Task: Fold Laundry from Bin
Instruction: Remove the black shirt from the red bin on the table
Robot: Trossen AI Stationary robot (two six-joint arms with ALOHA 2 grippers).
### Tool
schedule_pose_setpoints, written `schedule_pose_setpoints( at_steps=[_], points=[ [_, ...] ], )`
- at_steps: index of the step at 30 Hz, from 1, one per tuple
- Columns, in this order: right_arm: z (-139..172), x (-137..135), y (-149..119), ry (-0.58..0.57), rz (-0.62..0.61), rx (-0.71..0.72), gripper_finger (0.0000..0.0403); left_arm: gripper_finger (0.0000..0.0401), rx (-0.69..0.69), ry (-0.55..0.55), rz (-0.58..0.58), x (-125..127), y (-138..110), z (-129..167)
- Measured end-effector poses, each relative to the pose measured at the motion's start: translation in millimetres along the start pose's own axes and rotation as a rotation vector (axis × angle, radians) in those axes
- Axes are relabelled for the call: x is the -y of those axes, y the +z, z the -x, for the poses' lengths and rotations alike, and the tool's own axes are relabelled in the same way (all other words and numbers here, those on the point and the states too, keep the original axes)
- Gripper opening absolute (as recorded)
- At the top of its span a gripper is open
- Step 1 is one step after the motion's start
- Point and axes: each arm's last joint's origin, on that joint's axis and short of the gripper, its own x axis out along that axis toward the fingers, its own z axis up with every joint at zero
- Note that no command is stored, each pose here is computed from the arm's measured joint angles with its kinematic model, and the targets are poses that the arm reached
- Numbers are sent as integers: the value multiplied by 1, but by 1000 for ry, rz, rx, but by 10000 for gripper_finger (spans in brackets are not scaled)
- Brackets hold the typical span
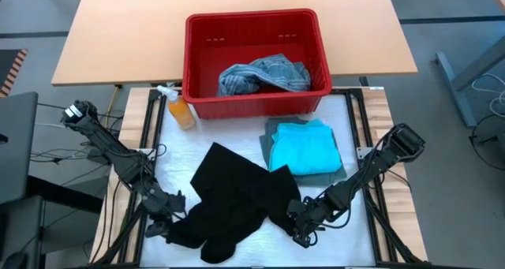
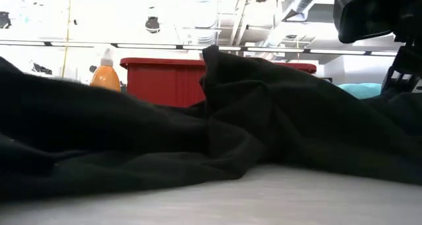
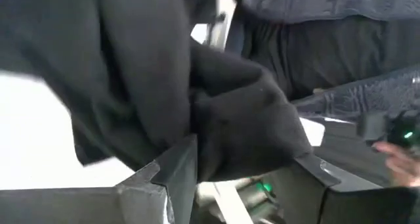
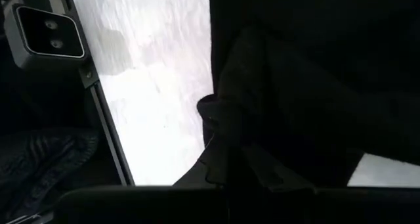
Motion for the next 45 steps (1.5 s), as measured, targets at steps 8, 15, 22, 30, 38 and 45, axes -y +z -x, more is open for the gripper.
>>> schedule_pose_setpoints(
  at_steps=[8,15,22,30,38,45],
  points=[
    [0,5,10,-8,-1,14,38,162,-234,59,224,-11,-11,4],
    [0,7,14,-12,34,22,38,144,34,228,-169,-24,4,15],
    [0,6,11,-9,35,17,38,141,405,330,-1065,0,28,17],
    [0,3,7,-6,35,13,38,141,512,419,-1129,28,39,38],
    [0,7,14,-12,40,23,38,141,131,717,-841,19,18,70],
    [0,10,20,-13,38,36,38,141,438,808,-740,15,33,63]
  ],
)
